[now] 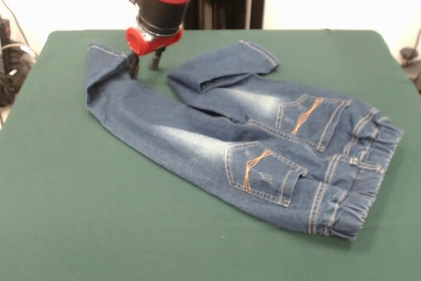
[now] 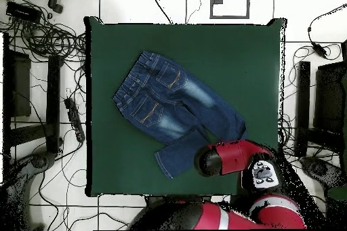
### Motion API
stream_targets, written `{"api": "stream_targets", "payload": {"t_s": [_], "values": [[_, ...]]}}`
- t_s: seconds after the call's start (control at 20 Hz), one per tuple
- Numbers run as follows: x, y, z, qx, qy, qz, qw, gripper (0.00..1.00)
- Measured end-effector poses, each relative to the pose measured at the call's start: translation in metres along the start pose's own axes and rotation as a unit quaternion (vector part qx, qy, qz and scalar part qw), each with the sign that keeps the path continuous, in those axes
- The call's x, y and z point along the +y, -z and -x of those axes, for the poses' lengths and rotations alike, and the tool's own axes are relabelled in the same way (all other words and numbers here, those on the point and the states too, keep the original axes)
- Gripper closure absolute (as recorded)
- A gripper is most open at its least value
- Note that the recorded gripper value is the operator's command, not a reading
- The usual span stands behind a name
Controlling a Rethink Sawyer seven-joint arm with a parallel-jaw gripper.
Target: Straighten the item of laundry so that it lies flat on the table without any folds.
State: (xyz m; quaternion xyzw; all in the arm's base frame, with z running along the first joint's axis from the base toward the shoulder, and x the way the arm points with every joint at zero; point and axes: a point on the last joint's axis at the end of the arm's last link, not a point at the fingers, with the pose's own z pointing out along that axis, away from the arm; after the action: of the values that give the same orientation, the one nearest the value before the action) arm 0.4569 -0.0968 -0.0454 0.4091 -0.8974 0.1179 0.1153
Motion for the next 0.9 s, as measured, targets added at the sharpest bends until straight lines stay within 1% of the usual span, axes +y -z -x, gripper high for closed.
{"api": "stream_targets", "payload": {"t_s": [0.2, 0.45, 0.65, 0.9], "values": [[0.001, -0.001, 0.002, 0.011, 0.01, -0.007, 0.9999, 0.0], [-0.002, -0.002, 0.008, 0.037, 0.019, -0.004, 0.9991, 0.0], [-0.006, -0.004, 0.01, 0.056, 0.02, 0.002, 0.9982, 0.0], [-0.013, -0.007, 0.012, 0.079, 0.012, 0.012, 0.9967, 0.0]]}}
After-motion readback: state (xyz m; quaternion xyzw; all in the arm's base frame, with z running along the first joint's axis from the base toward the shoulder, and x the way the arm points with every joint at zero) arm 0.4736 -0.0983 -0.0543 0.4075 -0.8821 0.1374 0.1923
